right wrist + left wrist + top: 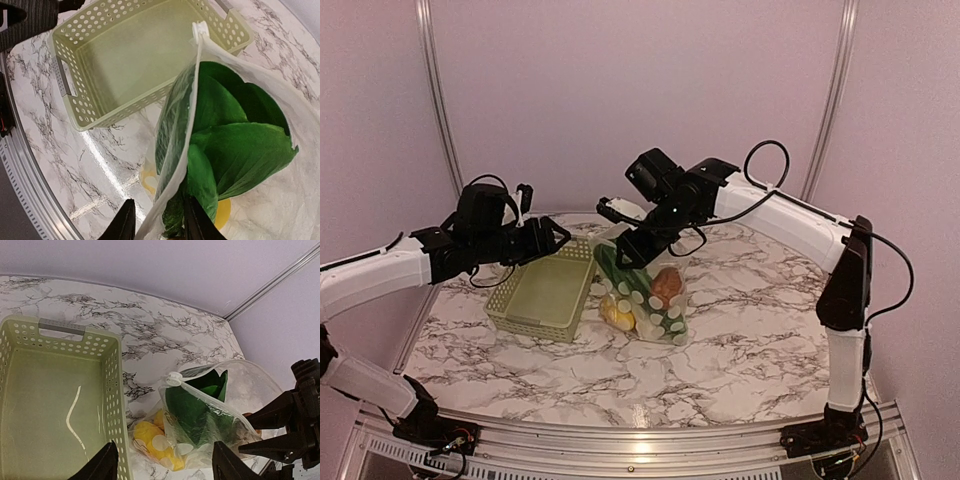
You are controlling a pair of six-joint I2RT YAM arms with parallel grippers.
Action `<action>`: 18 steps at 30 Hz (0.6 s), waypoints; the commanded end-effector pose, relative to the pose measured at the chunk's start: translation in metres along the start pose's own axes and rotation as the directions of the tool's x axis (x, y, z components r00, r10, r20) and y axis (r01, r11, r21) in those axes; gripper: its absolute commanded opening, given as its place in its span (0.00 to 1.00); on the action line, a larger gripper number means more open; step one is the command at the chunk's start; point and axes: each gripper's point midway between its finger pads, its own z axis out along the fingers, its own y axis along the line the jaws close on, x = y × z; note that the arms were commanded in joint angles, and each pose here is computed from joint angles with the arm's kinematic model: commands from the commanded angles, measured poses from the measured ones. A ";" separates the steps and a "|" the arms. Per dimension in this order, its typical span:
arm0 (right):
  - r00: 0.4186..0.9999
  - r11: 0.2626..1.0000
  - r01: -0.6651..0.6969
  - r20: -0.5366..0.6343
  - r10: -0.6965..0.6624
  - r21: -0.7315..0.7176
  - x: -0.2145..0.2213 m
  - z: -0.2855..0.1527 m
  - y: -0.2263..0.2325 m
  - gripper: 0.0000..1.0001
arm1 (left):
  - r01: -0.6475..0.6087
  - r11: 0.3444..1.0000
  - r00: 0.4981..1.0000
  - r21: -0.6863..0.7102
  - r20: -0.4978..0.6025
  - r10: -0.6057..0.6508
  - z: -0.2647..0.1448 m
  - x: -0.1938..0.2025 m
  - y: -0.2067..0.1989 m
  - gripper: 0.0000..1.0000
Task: Place the food in the zip-top bag and seal the zipper
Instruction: Pick up the zipper food storage bag from the center of the board.
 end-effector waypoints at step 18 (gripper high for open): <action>0.988 0.990 -0.130 0.076 0.133 -0.047 -0.031 -0.043 0.017 0.00 | -0.244 0.950 0.970 0.196 0.058 0.238 0.023 0.014 -0.007 0.67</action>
